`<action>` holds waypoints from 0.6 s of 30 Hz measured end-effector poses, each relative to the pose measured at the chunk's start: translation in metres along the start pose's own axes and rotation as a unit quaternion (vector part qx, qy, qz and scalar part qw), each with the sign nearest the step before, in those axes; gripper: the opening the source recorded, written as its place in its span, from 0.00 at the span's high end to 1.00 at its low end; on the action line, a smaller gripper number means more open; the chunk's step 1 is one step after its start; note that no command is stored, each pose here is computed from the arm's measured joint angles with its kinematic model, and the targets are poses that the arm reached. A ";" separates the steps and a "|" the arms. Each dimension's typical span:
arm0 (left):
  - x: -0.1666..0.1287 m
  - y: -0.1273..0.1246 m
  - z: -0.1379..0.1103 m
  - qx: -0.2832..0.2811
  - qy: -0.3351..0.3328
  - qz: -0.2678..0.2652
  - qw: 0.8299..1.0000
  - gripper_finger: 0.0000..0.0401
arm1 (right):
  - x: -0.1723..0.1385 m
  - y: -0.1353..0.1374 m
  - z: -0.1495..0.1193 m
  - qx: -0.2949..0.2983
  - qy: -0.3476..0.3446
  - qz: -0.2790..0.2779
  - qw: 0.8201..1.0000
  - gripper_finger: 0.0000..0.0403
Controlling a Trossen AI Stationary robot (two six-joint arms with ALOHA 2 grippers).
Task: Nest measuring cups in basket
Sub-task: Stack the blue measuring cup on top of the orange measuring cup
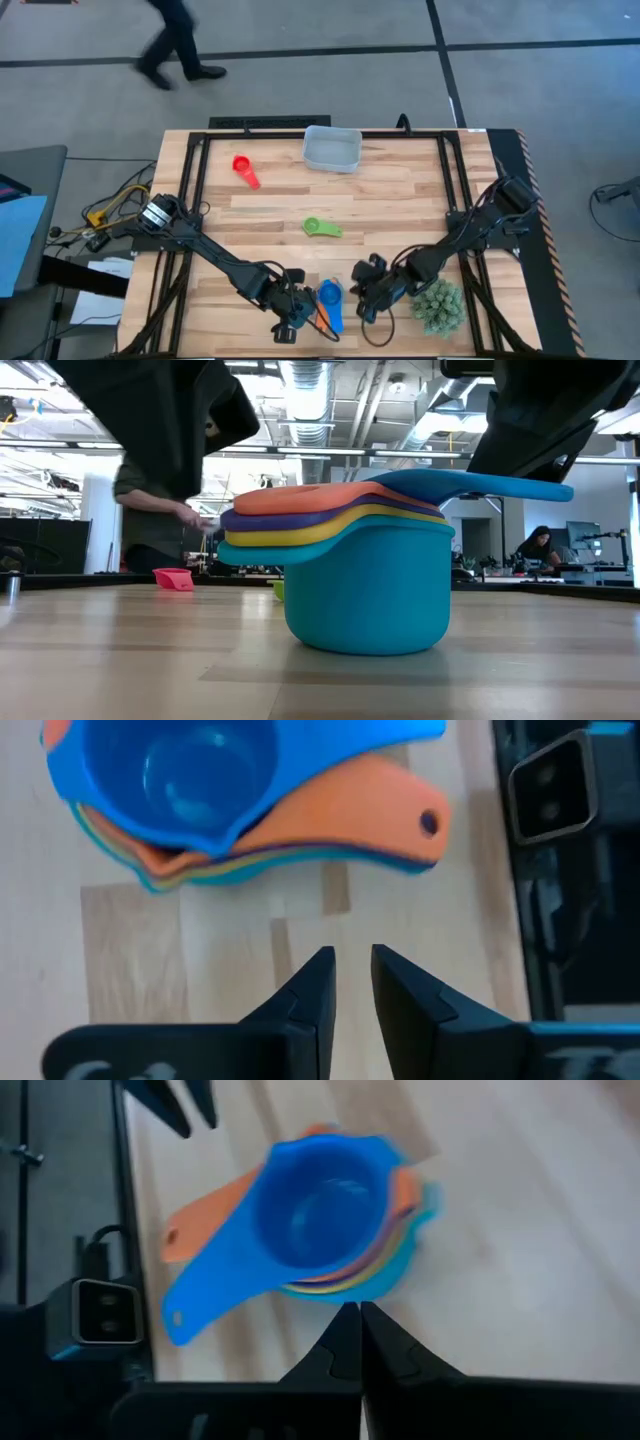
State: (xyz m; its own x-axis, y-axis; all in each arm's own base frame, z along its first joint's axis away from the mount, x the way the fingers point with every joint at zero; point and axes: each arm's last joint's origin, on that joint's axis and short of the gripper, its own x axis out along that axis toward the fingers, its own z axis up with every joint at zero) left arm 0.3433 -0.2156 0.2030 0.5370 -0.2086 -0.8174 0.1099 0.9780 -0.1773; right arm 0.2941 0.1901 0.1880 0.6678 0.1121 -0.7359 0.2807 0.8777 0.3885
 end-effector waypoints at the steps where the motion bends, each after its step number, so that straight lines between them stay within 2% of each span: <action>1: 0.000 0.000 0.000 -0.002 -0.002 -0.001 1.000 0.86 | 0.004 0.005 -0.001 0.000 0.004 0.003 1.000 0.98; 12: 0.008 0.003 -0.005 -0.007 -0.006 -0.003 1.000 0.86 | 0.045 0.036 -0.008 0.003 0.038 0.010 0.999 0.98; 18: 0.008 0.004 -0.003 0.007 -0.012 -0.006 1.000 0.86 | 0.045 0.047 -0.005 0.011 0.035 0.019 0.999 0.97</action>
State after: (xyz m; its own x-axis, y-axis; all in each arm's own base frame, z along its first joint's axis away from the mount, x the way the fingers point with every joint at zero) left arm 0.3458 -0.2130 0.1938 0.5553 -0.2199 -0.8020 0.1276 0.9755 -0.1791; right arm 0.3341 0.2382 0.1703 0.6292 0.1773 -0.7567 0.2725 0.8615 0.4284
